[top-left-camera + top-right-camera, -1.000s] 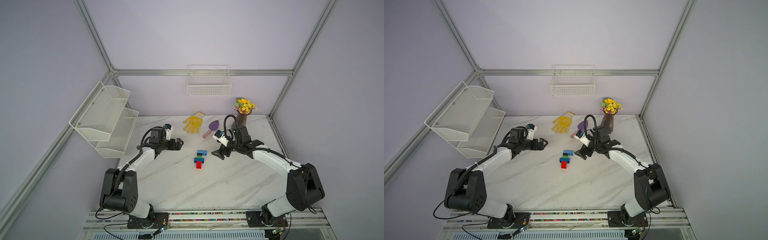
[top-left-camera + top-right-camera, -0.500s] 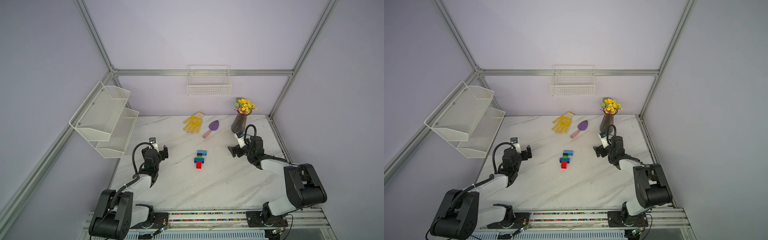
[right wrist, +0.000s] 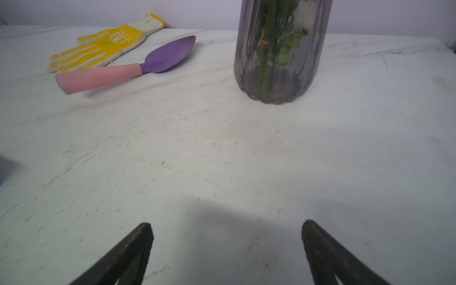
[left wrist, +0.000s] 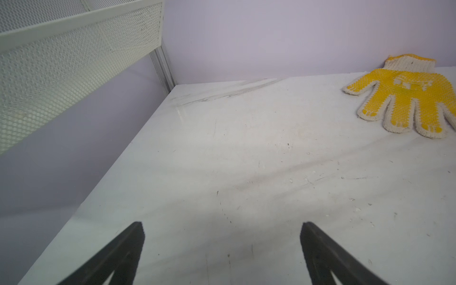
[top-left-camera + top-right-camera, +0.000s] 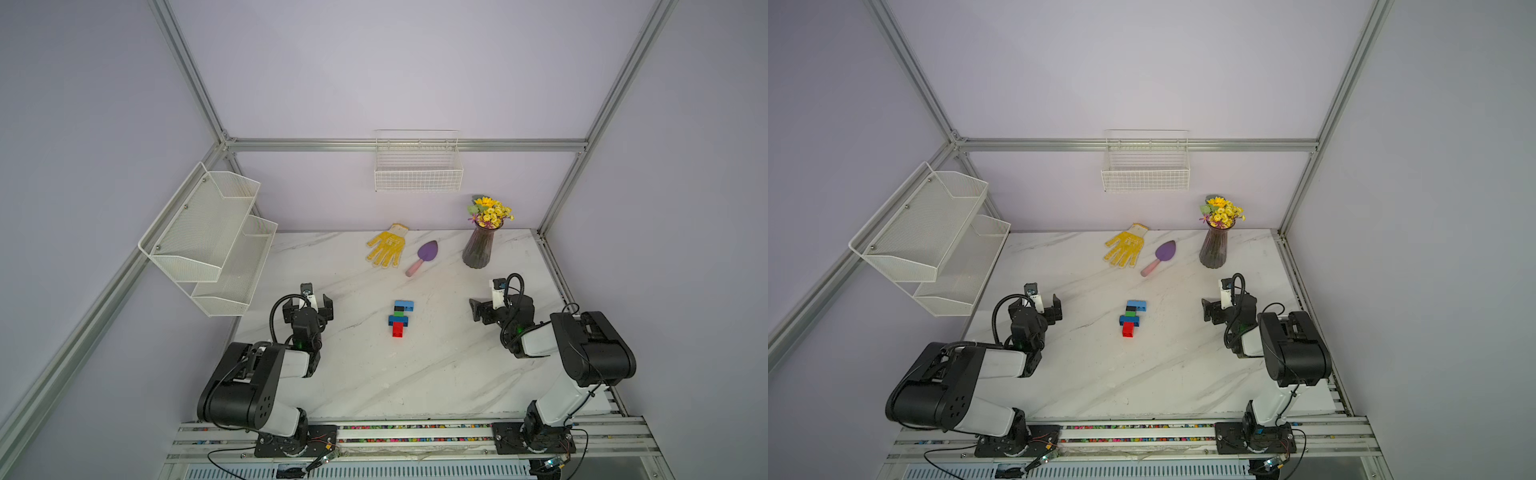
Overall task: Assemble the letter f with lego
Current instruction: Reset both arms
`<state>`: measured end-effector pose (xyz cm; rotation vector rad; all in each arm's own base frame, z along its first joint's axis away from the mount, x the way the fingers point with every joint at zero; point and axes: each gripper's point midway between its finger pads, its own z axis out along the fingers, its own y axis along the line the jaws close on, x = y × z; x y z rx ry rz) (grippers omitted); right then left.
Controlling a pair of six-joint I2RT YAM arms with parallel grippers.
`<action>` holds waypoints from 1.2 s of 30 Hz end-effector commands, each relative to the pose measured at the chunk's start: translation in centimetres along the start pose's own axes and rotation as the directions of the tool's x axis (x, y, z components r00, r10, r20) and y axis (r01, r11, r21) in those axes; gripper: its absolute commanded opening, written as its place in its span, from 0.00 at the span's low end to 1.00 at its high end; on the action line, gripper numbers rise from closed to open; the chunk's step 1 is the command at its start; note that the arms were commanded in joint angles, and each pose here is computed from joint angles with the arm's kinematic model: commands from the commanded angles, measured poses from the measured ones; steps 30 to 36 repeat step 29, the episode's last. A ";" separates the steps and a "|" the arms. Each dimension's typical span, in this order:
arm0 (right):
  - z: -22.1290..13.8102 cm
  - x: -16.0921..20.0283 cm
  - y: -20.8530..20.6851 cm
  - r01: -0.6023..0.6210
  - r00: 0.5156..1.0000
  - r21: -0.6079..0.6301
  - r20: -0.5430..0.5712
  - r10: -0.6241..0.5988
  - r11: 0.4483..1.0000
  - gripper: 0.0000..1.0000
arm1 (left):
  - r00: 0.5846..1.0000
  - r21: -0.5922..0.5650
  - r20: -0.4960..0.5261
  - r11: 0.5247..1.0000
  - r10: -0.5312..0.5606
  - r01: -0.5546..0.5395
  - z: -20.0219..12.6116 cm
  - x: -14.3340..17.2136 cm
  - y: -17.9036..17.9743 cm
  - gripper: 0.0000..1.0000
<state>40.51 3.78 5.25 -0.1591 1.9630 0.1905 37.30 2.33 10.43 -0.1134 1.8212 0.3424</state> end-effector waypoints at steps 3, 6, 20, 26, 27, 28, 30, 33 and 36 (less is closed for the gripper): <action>-0.4 -3.5 -1.9 -0.058 0.985 0.088 0.169 0.043 0.994 0.97 | 0.992 -0.030 0.125 0.999 -0.034 0.038 0.3 -2.3 0.8 1.00; -0.4 -3.5 -2.6 -0.079 0.984 0.129 0.169 0.056 0.988 0.97 | 0.995 -0.028 0.088 0.999 -0.037 0.039 1.1 -2.1 0.7 1.00; 0.4 -3.2 -2.7 -0.085 0.989 0.126 0.128 0.069 0.988 0.97 | 0.998 -0.003 0.051 0.999 -0.046 0.046 1.8 -1.8 0.7 1.00; 0.4 -3.3 -2.7 -0.086 0.989 0.127 0.130 0.069 0.988 0.97 | 0.998 -0.003 0.051 0.999 -0.048 0.048 1.8 -1.8 0.7 1.00; 0.4 -3.2 -2.7 -0.084 0.989 0.128 0.129 0.068 0.988 0.97 | 0.998 -0.003 0.049 0.999 -0.047 0.048 1.8 -1.8 0.7 1.00; 0.5 -3.3 -2.8 -0.085 0.989 0.127 0.130 0.069 0.988 0.97 | 0.998 -0.003 0.050 0.999 -0.048 0.048 1.8 -1.8 0.8 1.00; 0.4 -3.2 -2.8 -0.085 0.990 0.130 0.127 0.069 0.988 0.97 | 0.998 -0.003 0.051 0.999 -0.048 0.049 1.8 -1.8 0.8 1.00; 0.4 -3.2 -2.8 -0.085 0.990 0.130 0.127 0.069 0.988 0.97 | 0.998 -0.003 0.051 0.999 -0.048 0.049 1.8 -1.8 0.8 1.00; 0.4 -3.2 -2.8 -0.085 0.990 0.130 0.127 0.069 0.988 0.97 | 0.998 -0.003 0.051 0.999 -0.048 0.049 1.8 -1.8 0.8 1.00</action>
